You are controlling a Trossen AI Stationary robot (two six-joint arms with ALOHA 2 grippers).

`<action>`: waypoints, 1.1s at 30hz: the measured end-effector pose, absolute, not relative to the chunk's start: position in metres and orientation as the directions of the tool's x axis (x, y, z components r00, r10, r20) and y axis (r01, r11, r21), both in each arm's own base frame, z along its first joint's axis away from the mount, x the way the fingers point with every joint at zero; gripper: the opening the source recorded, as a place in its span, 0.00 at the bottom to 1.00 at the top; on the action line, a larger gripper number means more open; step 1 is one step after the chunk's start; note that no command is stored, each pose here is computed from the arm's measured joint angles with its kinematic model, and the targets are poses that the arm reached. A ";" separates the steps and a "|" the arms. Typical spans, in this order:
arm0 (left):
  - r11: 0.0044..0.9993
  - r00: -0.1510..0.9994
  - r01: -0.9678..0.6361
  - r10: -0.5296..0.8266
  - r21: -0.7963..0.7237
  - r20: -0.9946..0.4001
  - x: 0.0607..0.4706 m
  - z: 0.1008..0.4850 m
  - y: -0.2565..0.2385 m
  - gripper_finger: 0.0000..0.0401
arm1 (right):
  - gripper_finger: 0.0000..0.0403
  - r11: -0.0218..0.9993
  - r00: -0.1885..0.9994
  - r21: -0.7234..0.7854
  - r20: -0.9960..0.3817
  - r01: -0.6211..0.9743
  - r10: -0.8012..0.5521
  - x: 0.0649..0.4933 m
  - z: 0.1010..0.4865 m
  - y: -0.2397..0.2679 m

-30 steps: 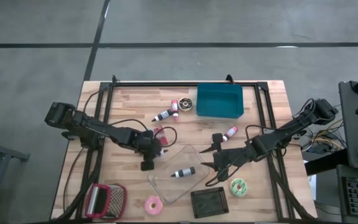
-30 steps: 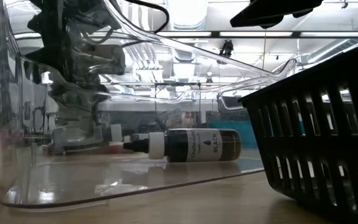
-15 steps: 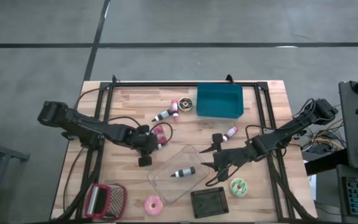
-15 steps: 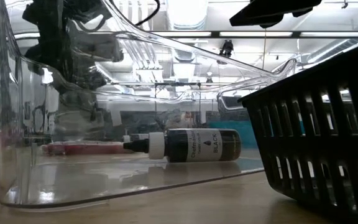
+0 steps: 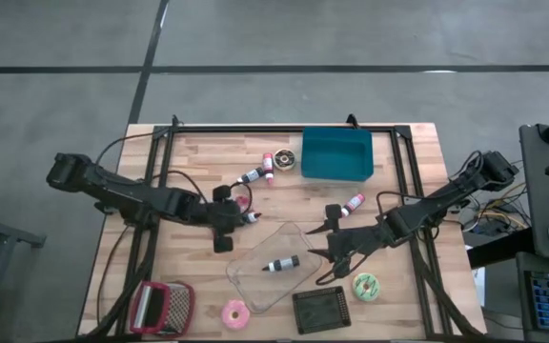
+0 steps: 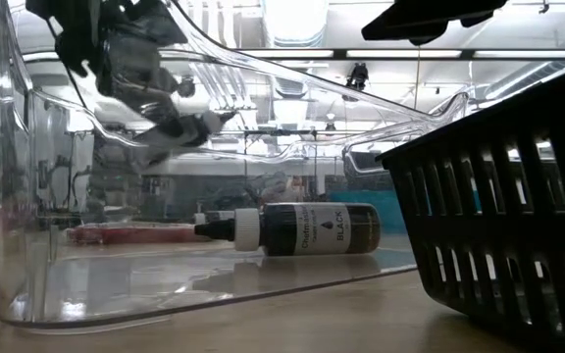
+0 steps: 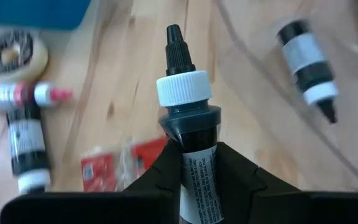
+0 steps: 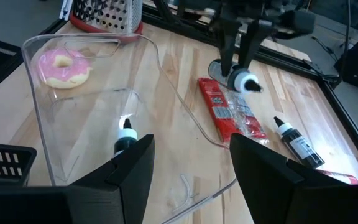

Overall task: Pick & Place Food Item
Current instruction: Put the bottom black food coloring bottle into the transparent bin

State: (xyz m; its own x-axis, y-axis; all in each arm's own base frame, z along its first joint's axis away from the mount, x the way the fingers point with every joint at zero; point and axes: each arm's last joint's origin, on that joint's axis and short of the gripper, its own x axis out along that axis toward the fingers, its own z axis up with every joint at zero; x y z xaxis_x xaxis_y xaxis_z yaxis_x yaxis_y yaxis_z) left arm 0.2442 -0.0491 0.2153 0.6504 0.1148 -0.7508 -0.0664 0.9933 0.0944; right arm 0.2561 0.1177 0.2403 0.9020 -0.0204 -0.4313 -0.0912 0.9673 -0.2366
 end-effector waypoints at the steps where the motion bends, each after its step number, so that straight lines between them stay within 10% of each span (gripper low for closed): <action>1: 0.994 0.670 -0.055 0.108 0.095 -0.734 0.245 0.216 -0.051 0.17 | 0.52 0.968 0.903 -0.233 -0.430 -0.089 -0.020 0.256 0.240 0.118; 33: 0.978 0.953 0.209 -0.207 -0.012 -0.220 0.242 0.211 -0.083 0.17 | 0.52 0.991 0.999 -0.124 -0.017 -0.043 0.041 0.234 0.209 0.106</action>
State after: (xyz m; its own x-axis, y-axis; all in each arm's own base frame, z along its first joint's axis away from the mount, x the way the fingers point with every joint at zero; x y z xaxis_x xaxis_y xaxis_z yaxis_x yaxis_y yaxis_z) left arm 0.2422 -0.0827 0.2113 0.9532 -0.2067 -0.2205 0.2092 0.9778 -0.0120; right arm 0.2337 0.1064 0.2094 0.9990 0.0413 -0.0166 -0.0430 0.9913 -0.1243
